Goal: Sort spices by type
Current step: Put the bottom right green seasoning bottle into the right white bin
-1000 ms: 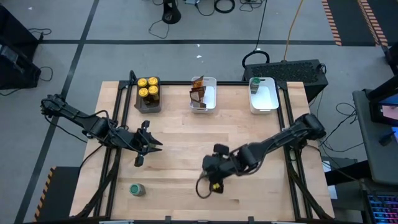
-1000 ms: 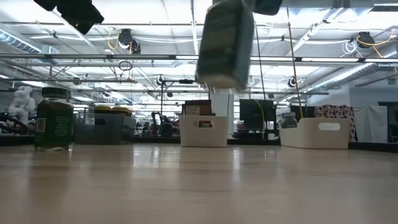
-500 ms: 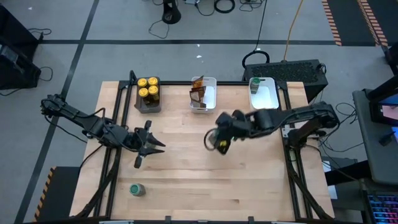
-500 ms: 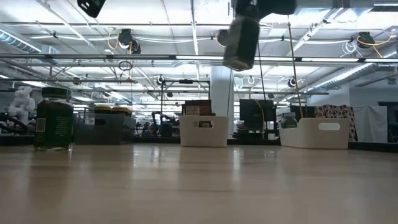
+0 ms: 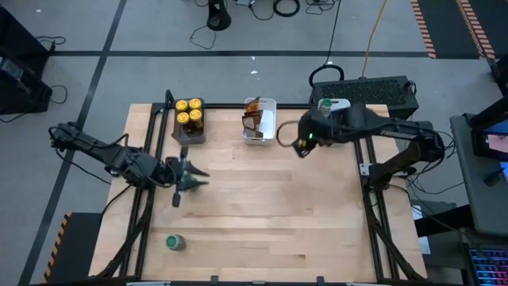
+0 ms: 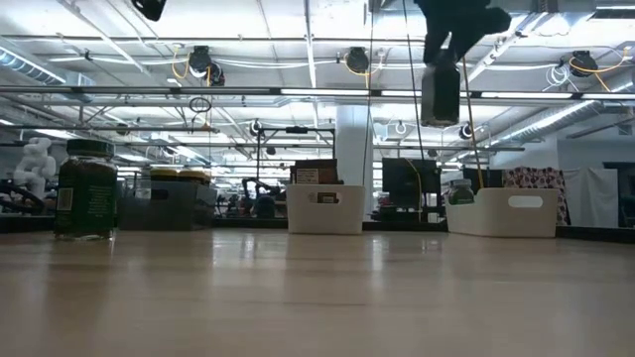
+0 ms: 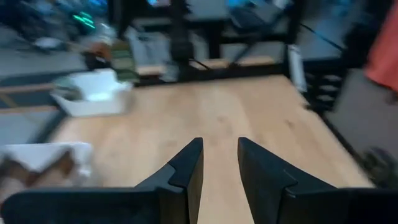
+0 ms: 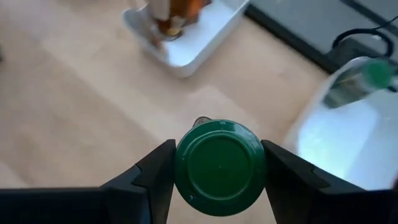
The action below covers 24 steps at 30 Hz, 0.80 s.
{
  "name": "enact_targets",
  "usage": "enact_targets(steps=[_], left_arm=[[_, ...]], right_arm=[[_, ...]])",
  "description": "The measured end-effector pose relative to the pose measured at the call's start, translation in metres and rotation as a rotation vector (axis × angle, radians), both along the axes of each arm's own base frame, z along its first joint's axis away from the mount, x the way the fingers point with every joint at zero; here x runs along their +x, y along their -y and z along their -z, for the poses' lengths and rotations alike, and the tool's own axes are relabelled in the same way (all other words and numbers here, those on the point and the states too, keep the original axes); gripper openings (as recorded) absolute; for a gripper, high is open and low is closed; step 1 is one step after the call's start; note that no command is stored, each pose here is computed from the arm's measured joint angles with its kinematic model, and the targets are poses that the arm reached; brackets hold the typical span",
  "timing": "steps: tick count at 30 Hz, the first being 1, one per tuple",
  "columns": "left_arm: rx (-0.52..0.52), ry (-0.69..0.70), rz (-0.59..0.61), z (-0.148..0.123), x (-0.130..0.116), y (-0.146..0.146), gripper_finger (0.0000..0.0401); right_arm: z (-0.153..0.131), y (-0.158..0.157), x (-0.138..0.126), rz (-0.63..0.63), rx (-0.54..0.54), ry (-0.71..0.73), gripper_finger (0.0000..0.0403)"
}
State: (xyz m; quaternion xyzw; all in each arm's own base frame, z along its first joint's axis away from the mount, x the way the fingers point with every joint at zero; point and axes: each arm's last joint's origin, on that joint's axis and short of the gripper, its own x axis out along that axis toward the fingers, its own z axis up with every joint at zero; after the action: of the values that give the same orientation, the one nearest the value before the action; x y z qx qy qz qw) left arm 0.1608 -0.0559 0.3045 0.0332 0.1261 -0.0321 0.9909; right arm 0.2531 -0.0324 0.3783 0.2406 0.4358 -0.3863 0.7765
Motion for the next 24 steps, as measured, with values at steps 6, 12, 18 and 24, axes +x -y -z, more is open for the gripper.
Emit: enact_targets(steps=[6,12,18,24], left_arm=[[0.006,0.05,-0.13,-0.006,0.003,-0.019,0.0105],[0.017,0.052,-0.26,-0.006,0.006,-0.041,0.0105],[0.021,0.089,-0.402,-0.011,0.005,-0.065,0.0105],[-0.002,0.086,-0.515,-0.01,0.002,-0.083,0.0105]], right_arm=[[-0.013,0.037,-0.027,0.068,-0.042,-0.014,0.0186],[-0.023,0.07,-0.057,0.154,-0.085,-0.028,0.0187],[-0.024,0.1,-0.08,0.21,-0.113,-0.093,0.0187],[-0.018,0.131,-0.096,0.24,-0.11,-0.131,0.0187]])
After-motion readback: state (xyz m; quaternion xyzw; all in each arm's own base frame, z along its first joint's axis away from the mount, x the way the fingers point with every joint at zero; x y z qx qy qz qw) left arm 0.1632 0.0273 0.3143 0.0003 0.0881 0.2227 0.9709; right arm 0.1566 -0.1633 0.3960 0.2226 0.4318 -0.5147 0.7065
